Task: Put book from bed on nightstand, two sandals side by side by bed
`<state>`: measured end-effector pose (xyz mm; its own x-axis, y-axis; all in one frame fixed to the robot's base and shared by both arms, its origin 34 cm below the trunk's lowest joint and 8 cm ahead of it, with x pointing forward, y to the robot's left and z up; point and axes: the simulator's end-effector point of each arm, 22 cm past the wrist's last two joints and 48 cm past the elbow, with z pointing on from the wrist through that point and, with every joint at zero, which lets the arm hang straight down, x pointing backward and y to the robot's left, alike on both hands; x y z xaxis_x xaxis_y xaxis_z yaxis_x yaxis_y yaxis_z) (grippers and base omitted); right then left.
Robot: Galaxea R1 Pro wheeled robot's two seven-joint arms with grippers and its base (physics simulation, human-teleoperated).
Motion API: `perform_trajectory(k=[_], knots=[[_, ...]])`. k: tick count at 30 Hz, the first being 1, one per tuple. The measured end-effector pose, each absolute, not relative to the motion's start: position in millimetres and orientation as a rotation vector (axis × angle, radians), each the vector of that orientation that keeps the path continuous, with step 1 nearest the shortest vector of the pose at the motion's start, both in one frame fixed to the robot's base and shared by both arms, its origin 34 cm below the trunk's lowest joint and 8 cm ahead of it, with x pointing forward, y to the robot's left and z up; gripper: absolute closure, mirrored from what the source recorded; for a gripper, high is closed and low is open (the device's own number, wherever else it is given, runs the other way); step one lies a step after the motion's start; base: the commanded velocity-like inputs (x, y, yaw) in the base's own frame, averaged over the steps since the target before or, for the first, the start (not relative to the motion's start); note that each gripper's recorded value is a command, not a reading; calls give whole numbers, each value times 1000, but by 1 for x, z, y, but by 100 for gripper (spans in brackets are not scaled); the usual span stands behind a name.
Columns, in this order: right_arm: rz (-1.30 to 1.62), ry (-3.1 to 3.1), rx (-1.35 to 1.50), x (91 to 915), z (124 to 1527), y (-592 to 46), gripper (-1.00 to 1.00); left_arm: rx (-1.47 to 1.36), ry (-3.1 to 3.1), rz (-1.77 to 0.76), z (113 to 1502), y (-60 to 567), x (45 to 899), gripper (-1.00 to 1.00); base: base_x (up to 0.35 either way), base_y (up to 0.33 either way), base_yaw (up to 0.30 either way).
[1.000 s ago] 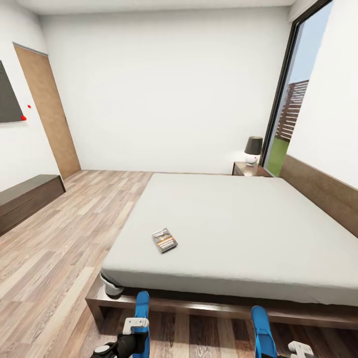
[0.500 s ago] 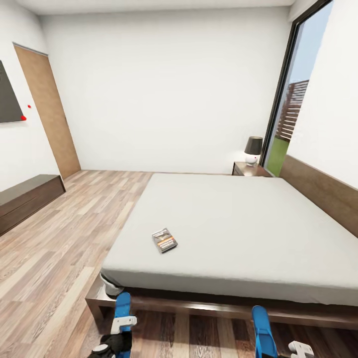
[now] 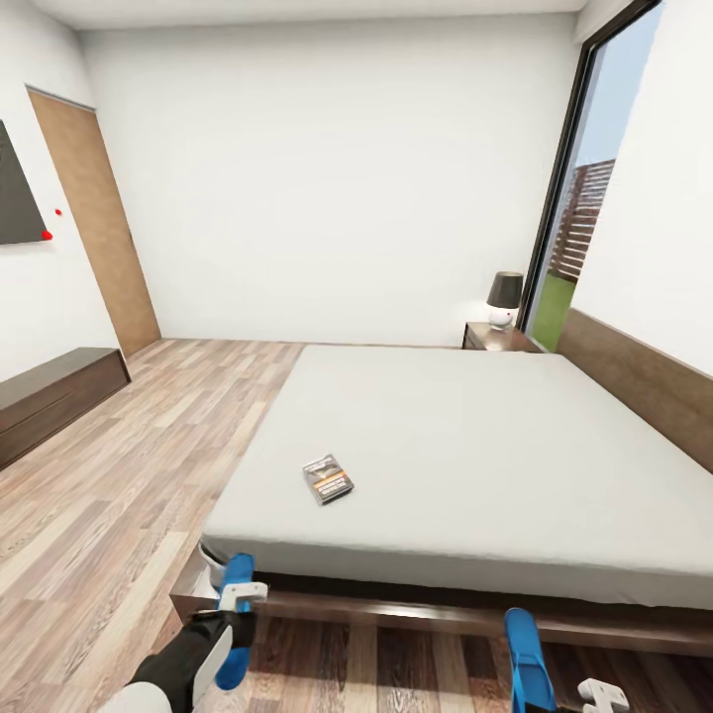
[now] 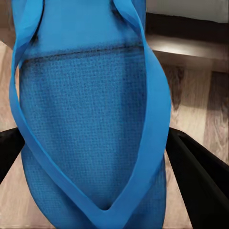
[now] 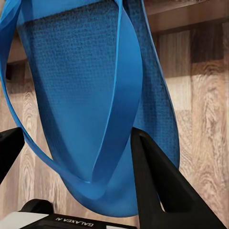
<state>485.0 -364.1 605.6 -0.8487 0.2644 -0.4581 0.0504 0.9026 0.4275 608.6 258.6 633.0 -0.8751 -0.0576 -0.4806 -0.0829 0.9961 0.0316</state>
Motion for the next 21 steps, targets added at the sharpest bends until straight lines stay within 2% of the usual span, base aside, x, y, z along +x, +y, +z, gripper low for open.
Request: perform_trajectory(k=[9, 13, 17, 21], knots=[[567, 2540, 238, 485, 607, -365, 100, -74, 2680, 37, 646, 256, 622, 100, 0, 0, 0], [560, 2536, 271, 485, 618, -395, 100, -45, 2682, 52, 647, 256, 622, 100, 0, 0, 0], [693, 2517, 493, 488, 639, -416, 100, -34, 2684, 56, 646, 254, 622, 100, 0, 0, 0], [953, 2370, 678, 533, 698, -413, 100, 0, 2699, 72, 645, 251, 618, 100, 0, 0, 0]])
